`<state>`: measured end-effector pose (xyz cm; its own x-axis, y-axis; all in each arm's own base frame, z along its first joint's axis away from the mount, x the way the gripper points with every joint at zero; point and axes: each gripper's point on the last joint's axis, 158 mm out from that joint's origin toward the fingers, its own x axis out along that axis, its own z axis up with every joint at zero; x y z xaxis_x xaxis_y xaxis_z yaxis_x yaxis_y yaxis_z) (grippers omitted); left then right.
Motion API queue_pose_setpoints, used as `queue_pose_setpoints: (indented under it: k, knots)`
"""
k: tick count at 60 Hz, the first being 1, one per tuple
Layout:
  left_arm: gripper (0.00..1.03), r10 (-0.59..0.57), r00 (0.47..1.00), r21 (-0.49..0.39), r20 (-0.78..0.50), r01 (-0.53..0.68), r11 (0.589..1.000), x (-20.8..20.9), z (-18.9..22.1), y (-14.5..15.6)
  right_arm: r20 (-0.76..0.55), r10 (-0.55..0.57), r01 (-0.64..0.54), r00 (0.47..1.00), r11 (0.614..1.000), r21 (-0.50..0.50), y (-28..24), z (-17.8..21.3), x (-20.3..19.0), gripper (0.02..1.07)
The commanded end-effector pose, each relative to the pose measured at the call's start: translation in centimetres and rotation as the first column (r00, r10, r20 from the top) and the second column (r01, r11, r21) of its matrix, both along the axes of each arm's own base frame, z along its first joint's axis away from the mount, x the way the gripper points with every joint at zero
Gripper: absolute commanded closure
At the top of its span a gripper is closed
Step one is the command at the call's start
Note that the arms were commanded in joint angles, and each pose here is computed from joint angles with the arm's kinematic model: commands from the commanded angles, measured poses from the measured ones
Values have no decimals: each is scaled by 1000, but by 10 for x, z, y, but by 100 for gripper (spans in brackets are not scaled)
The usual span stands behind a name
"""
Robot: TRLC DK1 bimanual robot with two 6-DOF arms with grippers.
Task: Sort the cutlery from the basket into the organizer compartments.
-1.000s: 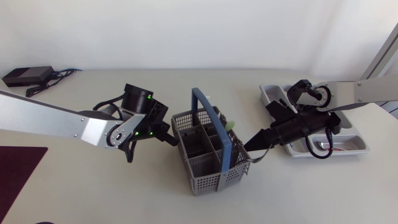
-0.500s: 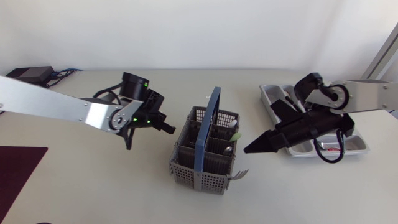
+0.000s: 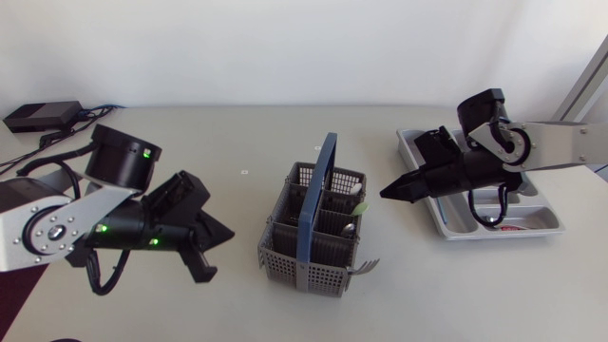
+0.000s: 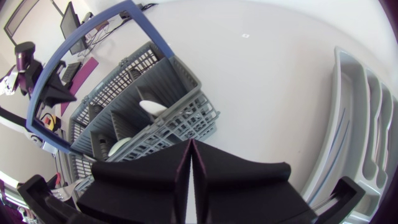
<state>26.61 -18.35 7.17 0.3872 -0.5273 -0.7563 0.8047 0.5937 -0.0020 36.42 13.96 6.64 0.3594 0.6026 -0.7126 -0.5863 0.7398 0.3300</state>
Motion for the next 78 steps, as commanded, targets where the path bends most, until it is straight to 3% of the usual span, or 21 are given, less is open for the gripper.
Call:
queue_pose_setpoints:
  k: [1,13,21,44,78]
  knots:
    - [100,-98,995,14,-31,99,995,-29,-11,-7,-10,-37,37,999,999,5,-1,-4,21,101]
    - [100,-253,961,2,-109,255,967,-79,-28,-34,-20,-67,68,998,998,17,2,-10,50,101]
    - [100,-283,948,-20,-145,283,959,-87,-32,-47,-45,-76,77,996,996,35,5,-15,64,101]
    - [100,-210,972,-75,-103,203,976,-45,-38,-65,-93,-26,37,995,992,119,31,-10,80,101]
    - [100,-39,999,-102,-7,38,994,30,-32,-36,-172,87,-66,981,991,120,33,-15,10,101]
